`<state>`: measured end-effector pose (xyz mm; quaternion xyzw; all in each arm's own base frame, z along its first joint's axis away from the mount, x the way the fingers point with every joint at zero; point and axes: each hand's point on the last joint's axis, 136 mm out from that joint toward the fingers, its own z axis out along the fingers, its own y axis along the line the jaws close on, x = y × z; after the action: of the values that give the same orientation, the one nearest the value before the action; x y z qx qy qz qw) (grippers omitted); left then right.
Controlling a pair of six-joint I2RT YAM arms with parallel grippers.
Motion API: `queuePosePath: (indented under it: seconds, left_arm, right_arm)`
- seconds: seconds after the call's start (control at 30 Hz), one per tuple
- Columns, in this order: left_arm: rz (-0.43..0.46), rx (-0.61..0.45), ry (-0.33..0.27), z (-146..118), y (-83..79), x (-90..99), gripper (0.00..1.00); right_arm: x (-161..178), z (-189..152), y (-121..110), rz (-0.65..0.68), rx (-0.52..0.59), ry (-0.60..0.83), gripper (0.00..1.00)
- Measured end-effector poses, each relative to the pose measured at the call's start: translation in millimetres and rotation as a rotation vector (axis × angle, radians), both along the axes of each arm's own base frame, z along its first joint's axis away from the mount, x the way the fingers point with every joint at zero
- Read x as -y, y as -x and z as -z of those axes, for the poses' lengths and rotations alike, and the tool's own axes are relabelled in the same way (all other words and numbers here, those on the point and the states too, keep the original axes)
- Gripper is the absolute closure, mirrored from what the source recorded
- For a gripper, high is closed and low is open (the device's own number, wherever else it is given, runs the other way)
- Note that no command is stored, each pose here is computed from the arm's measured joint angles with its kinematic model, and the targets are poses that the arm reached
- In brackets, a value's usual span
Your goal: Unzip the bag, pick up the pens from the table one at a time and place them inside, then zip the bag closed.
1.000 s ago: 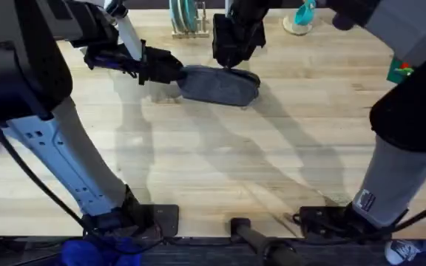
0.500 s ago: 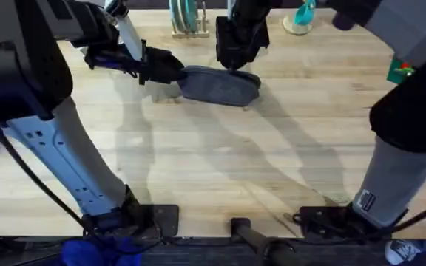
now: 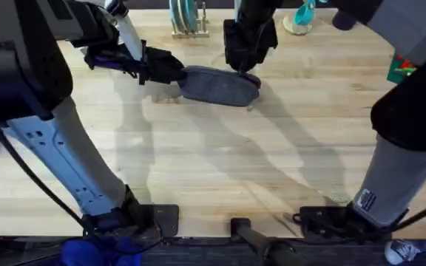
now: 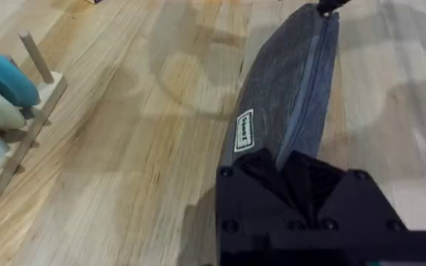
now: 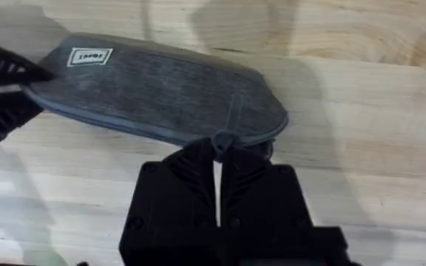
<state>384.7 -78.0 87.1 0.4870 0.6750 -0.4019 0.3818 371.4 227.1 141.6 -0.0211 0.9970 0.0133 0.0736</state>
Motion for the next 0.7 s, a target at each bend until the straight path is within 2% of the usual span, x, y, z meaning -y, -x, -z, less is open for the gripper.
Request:
queuePosePath:
  seconds: [0.3,0.7]
  left_arm:
    - [0.002,-0.001,-0.001,0.1,0.3,0.9,0.960]
    - [0.003,-0.001,-0.001,0.0,0.3,1.0,0.960]
  right_arm:
    - [9.1,22.9,0.7,0.033,-0.031,0.011,0.968]
    - [18.7,26.6,0.7,0.060,-0.050,0.019,0.968]
